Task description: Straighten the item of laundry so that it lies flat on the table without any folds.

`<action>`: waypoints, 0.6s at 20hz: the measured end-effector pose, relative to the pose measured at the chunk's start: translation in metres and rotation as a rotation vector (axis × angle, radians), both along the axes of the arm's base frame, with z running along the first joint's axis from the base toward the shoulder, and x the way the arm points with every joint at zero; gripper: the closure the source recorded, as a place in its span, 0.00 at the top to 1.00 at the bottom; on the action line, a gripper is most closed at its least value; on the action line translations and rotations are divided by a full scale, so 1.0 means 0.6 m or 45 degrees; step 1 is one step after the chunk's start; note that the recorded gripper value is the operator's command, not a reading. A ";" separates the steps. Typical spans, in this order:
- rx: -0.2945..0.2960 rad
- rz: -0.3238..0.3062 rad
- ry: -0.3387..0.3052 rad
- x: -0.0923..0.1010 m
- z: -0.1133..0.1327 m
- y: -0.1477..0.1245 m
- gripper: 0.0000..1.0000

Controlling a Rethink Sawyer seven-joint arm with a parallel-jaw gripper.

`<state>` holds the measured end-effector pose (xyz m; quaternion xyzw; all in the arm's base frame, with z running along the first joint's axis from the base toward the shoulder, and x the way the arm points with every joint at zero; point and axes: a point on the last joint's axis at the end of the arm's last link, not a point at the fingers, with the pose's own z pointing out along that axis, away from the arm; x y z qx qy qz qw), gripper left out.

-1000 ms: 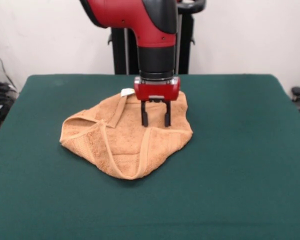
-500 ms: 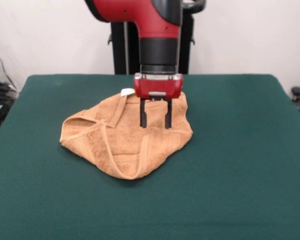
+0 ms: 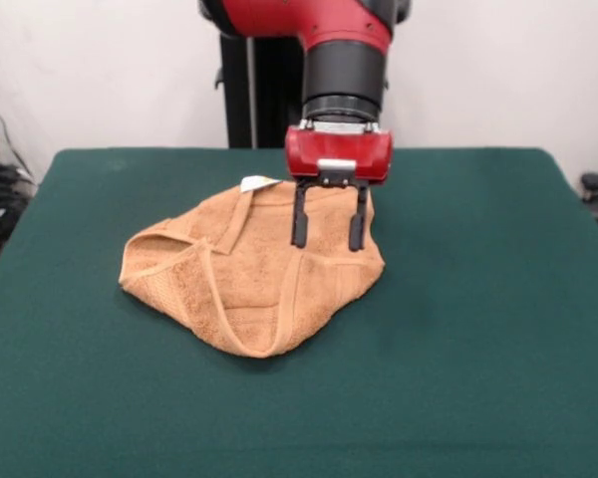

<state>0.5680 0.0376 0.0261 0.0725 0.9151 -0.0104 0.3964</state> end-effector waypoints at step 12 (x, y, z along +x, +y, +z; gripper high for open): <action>0.165 0.010 0.626 -0.088 -0.066 0.015 1.00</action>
